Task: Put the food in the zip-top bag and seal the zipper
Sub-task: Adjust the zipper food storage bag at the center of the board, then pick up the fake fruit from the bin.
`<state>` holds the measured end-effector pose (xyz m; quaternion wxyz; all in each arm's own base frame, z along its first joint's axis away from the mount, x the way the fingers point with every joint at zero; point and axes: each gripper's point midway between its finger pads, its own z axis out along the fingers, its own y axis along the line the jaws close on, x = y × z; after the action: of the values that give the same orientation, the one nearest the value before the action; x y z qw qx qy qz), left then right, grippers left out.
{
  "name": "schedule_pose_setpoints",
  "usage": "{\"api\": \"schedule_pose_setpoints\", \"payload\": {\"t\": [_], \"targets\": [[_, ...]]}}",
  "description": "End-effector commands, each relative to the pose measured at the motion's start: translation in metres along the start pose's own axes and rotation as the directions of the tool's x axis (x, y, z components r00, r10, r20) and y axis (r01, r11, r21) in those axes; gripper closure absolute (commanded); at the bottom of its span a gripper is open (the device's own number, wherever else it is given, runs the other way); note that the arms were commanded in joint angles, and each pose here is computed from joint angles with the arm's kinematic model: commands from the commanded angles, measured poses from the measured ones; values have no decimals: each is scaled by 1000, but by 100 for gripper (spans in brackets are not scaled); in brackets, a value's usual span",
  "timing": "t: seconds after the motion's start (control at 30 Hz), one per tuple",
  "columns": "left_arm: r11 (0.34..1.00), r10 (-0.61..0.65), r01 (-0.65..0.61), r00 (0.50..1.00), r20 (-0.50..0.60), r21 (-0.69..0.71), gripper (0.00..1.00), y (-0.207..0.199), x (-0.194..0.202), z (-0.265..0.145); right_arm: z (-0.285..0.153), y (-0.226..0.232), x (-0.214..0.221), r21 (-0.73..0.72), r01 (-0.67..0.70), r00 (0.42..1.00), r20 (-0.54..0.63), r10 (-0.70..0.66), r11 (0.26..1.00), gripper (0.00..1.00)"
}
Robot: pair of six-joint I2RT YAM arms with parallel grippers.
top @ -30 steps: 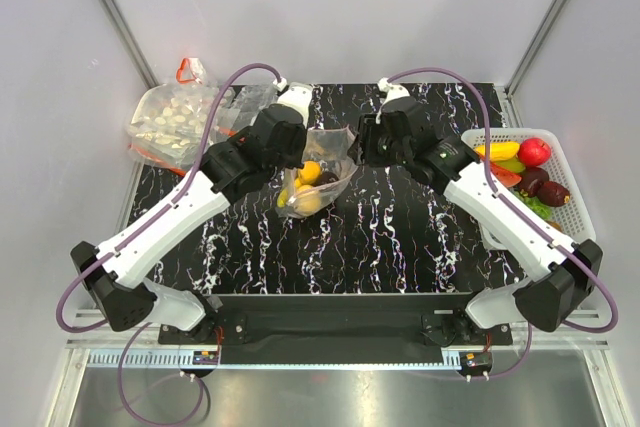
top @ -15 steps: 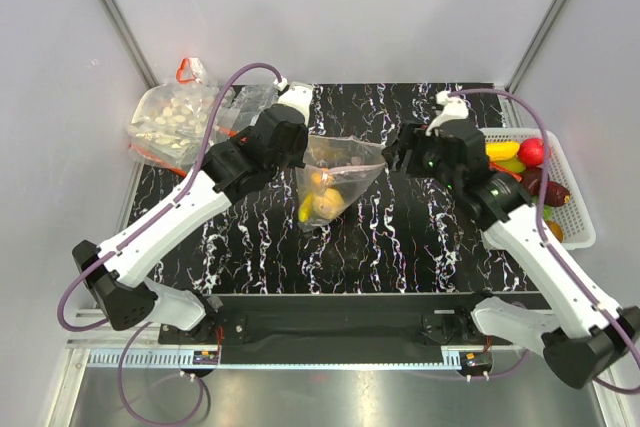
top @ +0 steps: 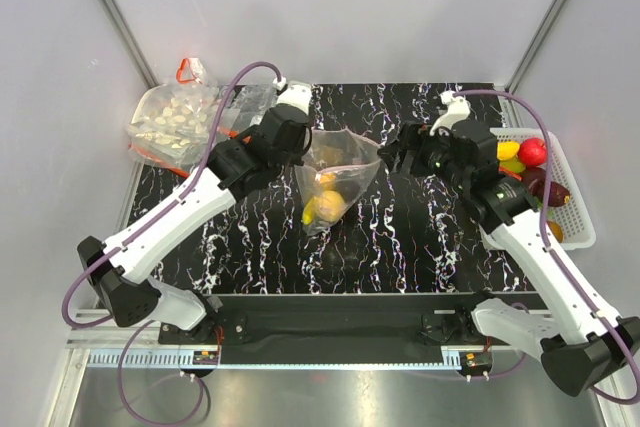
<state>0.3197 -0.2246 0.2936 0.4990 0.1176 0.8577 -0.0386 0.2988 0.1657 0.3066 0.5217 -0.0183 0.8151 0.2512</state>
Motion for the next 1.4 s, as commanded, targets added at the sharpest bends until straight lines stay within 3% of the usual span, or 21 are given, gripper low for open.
{"api": "schedule_pose_setpoints", "payload": {"t": [0.0, 0.07, 0.17, 0.43, 0.63, 0.83, 0.9, 1.0, 1.17, 1.23, 1.37], "targets": [[991, -40, 56, 991, 124, -125, 100, 37, -44, -20, 5, 35, -13, -185, 8, 1000, 16, -5, 983, 11], [970, -56, 84, 990, 129, -228, 100, 71, -50, -25, 11, 38, -13, -197, -5, 1000, 7, 6, 980, 10], [960, -67, 104, 987, 146, -260, 100, 86, -51, -28, 18, 29, -11, -146, -23, 1000, -6, 23, 989, 4], [990, -62, 69, 996, 58, -124, 100, 46, -32, 1, 20, 5, -7, -16, -34, 999, -3, 34, 999, 0], [994, 23, -21, 1000, 21, -105, 100, 14, -15, 11, 22, -69, 5, 282, -113, 991, -37, 128, 953, 0], [995, 74, -74, 997, -13, -70, 100, -7, -4, 18, -14, -158, 12, 524, -207, 973, 21, 230, 826, 0], [996, 73, -73, 997, -15, -47, 100, -11, -4, 18, -37, -200, 11, 624, -284, 953, 100, 286, 729, 0], [997, 75, -75, 997, -17, 1, 100, -20, -3, 17, -82, -255, 16, 762, -395, 908, 241, 342, 513, 0], [997, 75, -74, 997, -13, 30, 100, -27, -4, 15, -104, -287, 31, 844, -411, 889, 286, 357, 346, 0], [996, 77, -77, 997, -15, 40, 100, -29, -3, 15, -104, -297, 39, 861, -416, 879, 297, 374, 293, 0], [996, 82, -81, 997, -16, 47, 100, -31, -2, 14, -89, -317, 47, 839, -465, 841, 318, 437, 283, 0]]}}
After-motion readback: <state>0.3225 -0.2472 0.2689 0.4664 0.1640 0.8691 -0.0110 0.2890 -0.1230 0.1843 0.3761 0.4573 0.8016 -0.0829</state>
